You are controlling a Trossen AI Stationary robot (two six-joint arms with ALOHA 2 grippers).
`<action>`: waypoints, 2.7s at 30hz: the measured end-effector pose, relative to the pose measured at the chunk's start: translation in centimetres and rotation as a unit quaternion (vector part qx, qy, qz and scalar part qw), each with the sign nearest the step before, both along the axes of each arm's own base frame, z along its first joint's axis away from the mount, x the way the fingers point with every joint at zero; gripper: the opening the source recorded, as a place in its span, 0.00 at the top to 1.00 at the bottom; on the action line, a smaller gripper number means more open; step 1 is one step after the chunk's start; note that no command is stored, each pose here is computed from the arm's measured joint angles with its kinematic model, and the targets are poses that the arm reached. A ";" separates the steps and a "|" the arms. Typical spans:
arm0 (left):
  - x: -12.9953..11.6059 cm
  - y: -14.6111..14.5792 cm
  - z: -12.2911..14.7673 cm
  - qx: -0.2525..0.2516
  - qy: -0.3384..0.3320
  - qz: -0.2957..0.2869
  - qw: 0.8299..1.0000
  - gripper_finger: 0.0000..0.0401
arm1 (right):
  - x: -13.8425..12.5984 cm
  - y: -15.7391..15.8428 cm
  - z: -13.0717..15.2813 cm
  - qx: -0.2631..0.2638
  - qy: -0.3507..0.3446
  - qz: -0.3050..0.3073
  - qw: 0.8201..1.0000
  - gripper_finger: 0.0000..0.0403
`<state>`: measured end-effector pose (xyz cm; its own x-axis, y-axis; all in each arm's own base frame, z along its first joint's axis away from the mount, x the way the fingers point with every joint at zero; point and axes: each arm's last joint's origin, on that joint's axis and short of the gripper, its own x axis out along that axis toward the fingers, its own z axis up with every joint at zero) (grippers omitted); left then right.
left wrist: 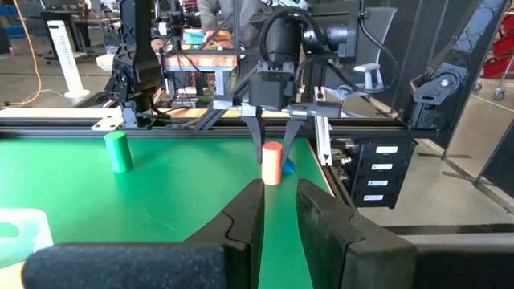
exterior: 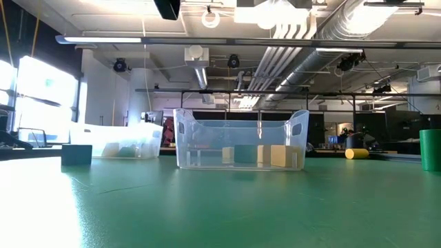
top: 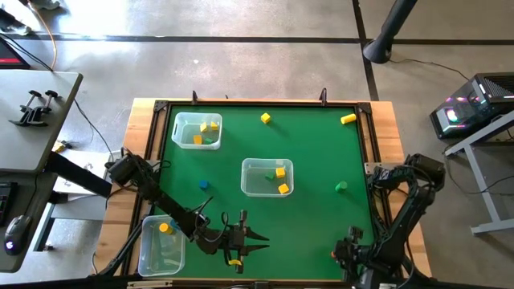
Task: Sort blocks by size
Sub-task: Put the orange cylindrical block into the bottom left transparent bin
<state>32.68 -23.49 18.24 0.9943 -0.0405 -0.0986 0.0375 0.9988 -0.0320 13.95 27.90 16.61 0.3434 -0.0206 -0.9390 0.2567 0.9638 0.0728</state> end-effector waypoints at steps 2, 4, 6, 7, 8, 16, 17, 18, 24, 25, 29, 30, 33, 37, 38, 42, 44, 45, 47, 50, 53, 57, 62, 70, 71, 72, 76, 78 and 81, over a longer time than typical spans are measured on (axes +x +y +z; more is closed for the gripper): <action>0.0 0.0 0.0 0.000 0.000 0.000 1.000 0.85 | 0.6 0.1 0.1 0.009 -0.012 0.009 1.000 0.69; 0.0 0.0 0.0 0.000 0.000 0.000 1.000 0.85 | 1.7 0.0 0.2 0.014 -0.035 0.020 0.999 0.69; 0.0 0.0 0.0 0.000 0.000 0.001 1.000 0.85 | 3.3 -0.3 0.4 0.018 -0.062 0.026 0.998 0.69; 0.0 0.0 0.0 -0.002 -0.001 0.006 1.000 0.85 | 4.3 -0.6 0.4 0.019 -0.074 0.028 0.997 0.69; 0.0 0.0 0.0 -0.006 -0.001 0.013 1.000 0.85 | 5.3 -1.0 0.6 0.023 -0.085 0.028 0.996 0.69; -3.3 -1.7 2.3 -0.006 0.030 0.029 0.999 0.85 | 13.3 -5.0 1.8 0.044 -0.180 0.058 0.981 0.69; -4.1 -1.9 2.8 -0.012 0.035 0.039 0.999 0.85 | 14.1 -5.5 2.1 0.050 -0.195 0.064 0.977 0.69; -4.9 -2.2 3.4 -0.019 0.037 0.051 0.998 0.85 | 14.9 -6.0 2.3 0.051 -0.209 0.070 0.974 0.69; -8.8 -3.3 4.8 -0.035 0.029 0.132 0.990 0.85 | 17.3 -8.6 2.7 0.049 -0.234 0.075 0.968 0.69; -9.1 -3.4 4.9 -0.037 0.024 0.141 0.989 0.85 | 17.6 -8.9 2.6 0.047 -0.233 0.074 0.968 0.69; -9.4 -3.6 4.8 -0.037 0.018 0.154 0.987 0.85 | 18.3 -9.4 2.1 0.055 -0.229 0.081 0.969 0.69; -9.3 -3.5 4.8 -0.042 0.018 0.156 0.987 0.85 | 18.4 -9.4 1.9 0.053 -0.224 0.085 0.969 0.69; -8.9 -3.0 4.7 -0.048 0.019 0.166 0.985 0.85 | 19.1 -8.9 0.8 0.043 -0.193 0.100 0.975 0.69; -8.1 -2.4 4.6 -0.054 0.026 0.166 0.984 0.85 | 20.3 -8.2 -0.5 0.017 -0.138 0.110 0.984 0.69; -8.0 -2.3 4.6 -0.056 0.028 0.164 0.985 0.85 | 20.6 -8.0 -0.6 0.012 -0.131 0.113 0.985 0.69; -7.4 -1.9 4.5 -0.059 0.036 0.153 0.986 0.85 | 22.0 -7.2 -0.7 -0.005 -0.113 0.127 0.985 0.69; -7.3 -1.8 4.5 -0.059 0.038 0.152 0.986 0.85 | 22.6 -6.8 -0.6 -0.010 -0.112 0.137 0.984 0.69; -7.3 -1.8 4.5 -0.059 0.039 0.151 0.986 0.85 | 22.9 -6.6 -0.6 -0.009 -0.115 0.140 0.983 0.69; -7.3 -1.8 4.5 -0.058 0.040 0.150 0.986 0.85 | 23.2 -6.5 -0.5 -0.009 -0.114 0.141 0.983 0.69; -7.3 -1.8 4.5 -0.058 0.041 0.149 0.986 0.85 | 23.6 -6.6 -0.6 -0.009 -0.112 0.138 0.984 0.68; -7.4 -1.9 4.5 -0.057 0.041 0.148 0.987 0.85 | 23.7 -6.8 -0.8 -0.011 -0.110 0.135 0.985 0.63; -7.4 -1.9 4.5 -0.057 0.041 0.148 0.987 0.85 | 23.6 -6.8 -1.2 -0.014 -0.101 0.136 0.985 0.57; -7.4 -1.9 4.4 -0.057 0.041 0.148 0.987 0.85 | 23.7 -6.8 -1.0 -0.017 -0.108 0.147 0.983 0.56; -7.4 -1.9 4.4 -0.055 0.043 0.147 0.987 0.85 | 23.8 -6.5 0.0 -0.026 -0.144 0.161 0.976 0.55; -7.4 -1.9 4.4 -0.055 0.043 0.146 0.987 0.85 | 23.8 -6.5 0.3 -0.034 -0.152 0.157 0.975 0.55; -7.4 -1.9 4.4 -0.055 0.044 0.144 0.987 0.85 | 23.7 -6.4 0.6 -0.044 -0.159 0.153 0.974 0.55; -7.4 -1.9 4.4 -0.054 0.045 0.144 0.987 0.85 | 22.9 -5.8 2.3 -0.098 -0.193 0.142 0.966 0.55; -7.4 -1.9 4.2 -0.052 0.046 0.145 0.987 0.85 | 21.9 -5.1 3.4 -0.133 -0.210 0.136 0.959 0.55; -7.1 -2.1 3.3 -0.047 0.052 0.147 0.987 0.85 | 19.4 -4.0 4.4 -0.190 -0.217 0.133 0.948 0.55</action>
<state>25.61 -25.58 21.56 0.9490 0.2347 -0.2105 -0.2620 0.9585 -0.1125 33.31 23.88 21.06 0.7364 -0.1874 -0.6501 0.0256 0.9679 -0.2500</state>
